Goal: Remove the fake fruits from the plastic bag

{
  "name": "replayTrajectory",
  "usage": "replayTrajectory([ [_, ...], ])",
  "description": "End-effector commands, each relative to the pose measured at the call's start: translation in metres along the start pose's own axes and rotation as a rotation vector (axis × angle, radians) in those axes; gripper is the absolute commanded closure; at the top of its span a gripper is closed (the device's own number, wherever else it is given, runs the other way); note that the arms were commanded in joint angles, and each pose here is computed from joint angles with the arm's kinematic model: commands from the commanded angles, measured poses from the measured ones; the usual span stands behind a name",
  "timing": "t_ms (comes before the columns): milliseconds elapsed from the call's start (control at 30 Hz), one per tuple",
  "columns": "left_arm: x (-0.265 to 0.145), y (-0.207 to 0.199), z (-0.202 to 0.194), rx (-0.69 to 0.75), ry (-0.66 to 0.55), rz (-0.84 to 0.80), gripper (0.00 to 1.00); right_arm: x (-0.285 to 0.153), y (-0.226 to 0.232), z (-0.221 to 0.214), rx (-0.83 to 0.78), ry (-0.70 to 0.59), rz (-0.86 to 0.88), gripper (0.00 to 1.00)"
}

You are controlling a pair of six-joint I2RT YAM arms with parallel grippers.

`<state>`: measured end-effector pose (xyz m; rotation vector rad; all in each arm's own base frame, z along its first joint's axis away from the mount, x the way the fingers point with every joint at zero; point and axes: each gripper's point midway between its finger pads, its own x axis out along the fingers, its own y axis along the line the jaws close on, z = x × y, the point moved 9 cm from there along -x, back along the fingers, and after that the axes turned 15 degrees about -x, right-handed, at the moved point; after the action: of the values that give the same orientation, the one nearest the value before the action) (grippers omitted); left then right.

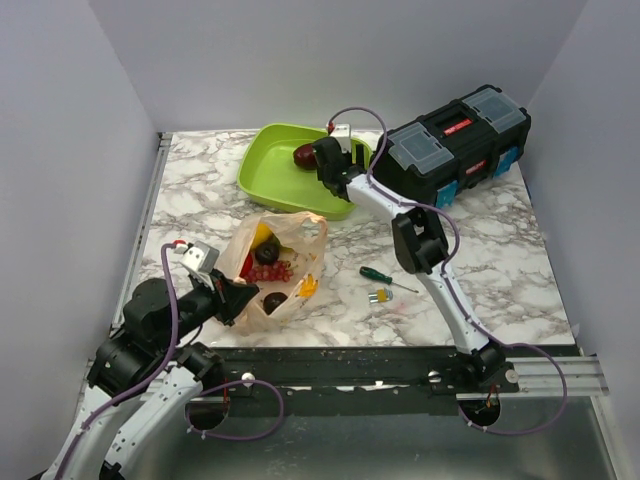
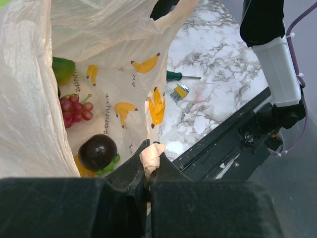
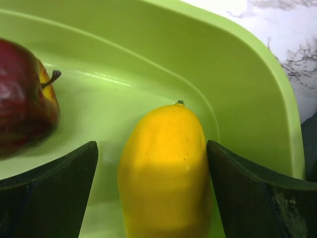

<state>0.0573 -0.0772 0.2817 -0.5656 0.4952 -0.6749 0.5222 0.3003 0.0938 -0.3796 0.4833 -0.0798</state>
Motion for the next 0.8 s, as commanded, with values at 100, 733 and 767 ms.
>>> replayTrajectory([
  [100,0.016,0.003,-0.004,-0.008,0.103,0.006,1.00,-0.072,-0.047,0.071,0.053,-0.024,0.130,0.08],
  [733,0.032,0.003,-0.010,-0.016,0.239,-0.025,1.00,-0.327,-0.145,0.063,0.132,-0.329,0.938,0.08],
  [767,0.032,0.003,-0.010,-0.016,0.239,-0.024,1.00,-0.337,-0.147,0.062,0.128,-0.356,0.977,0.08],
])
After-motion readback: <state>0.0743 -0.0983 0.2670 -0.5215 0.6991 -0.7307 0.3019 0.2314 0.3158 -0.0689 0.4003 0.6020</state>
